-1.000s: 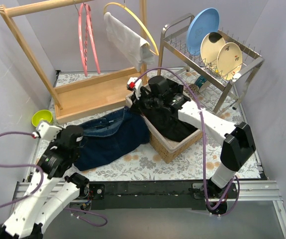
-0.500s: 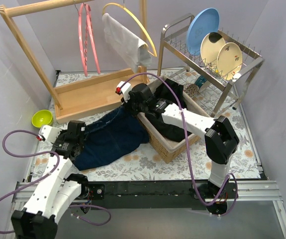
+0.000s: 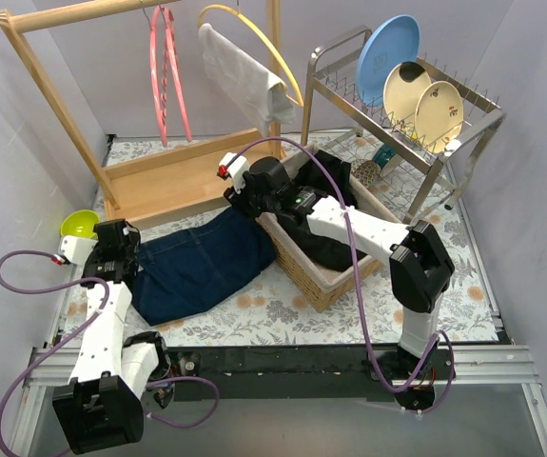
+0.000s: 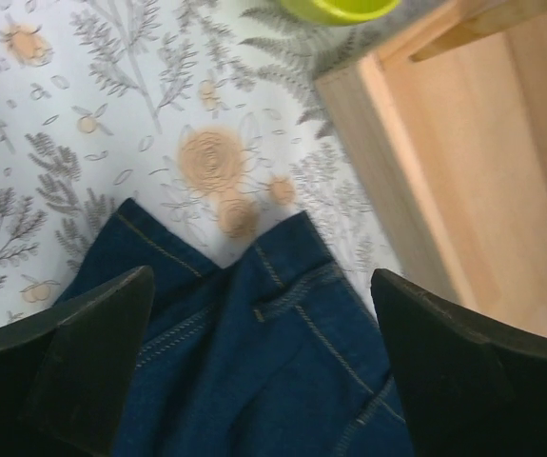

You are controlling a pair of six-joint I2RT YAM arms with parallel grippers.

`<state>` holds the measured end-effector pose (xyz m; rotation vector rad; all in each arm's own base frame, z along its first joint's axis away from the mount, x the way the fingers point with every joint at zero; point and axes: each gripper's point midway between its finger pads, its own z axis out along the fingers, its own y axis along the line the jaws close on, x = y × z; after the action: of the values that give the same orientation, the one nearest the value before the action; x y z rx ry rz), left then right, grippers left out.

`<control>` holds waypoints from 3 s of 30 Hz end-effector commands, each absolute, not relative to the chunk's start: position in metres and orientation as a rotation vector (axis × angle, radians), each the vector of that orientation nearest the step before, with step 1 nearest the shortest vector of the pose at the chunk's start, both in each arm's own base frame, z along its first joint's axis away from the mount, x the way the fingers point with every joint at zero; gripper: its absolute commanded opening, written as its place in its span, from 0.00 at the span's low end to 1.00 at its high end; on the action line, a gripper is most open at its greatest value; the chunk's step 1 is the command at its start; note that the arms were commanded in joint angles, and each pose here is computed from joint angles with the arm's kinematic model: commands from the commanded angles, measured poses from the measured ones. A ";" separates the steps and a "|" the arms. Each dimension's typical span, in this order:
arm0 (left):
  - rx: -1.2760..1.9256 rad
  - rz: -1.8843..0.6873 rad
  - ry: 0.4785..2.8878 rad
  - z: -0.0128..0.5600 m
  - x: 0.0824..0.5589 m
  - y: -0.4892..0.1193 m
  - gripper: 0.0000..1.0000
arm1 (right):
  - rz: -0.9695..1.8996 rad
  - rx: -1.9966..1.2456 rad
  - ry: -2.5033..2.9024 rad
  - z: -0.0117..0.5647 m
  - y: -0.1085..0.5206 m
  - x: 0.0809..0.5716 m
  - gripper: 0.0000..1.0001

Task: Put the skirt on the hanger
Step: Move the skirt to the center of the board, then grab a hanger with the right arm

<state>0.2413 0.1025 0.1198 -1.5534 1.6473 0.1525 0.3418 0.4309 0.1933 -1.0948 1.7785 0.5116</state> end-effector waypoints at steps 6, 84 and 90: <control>-1.179 -0.186 1.640 0.220 0.269 0.065 0.98 | 0.844 -1.327 1.412 0.314 0.407 0.287 0.46; -0.495 -0.559 1.722 0.278 0.234 -0.030 0.98 | 0.610 -0.311 1.187 0.562 0.425 0.400 0.01; -0.489 -0.566 1.722 0.278 0.234 -0.032 0.98 | 0.609 -0.353 1.231 0.555 0.417 0.392 0.01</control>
<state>0.2369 -0.0278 0.2634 -0.5163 1.7456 -0.5489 0.4223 0.4540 0.4750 -0.4354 1.3772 0.5299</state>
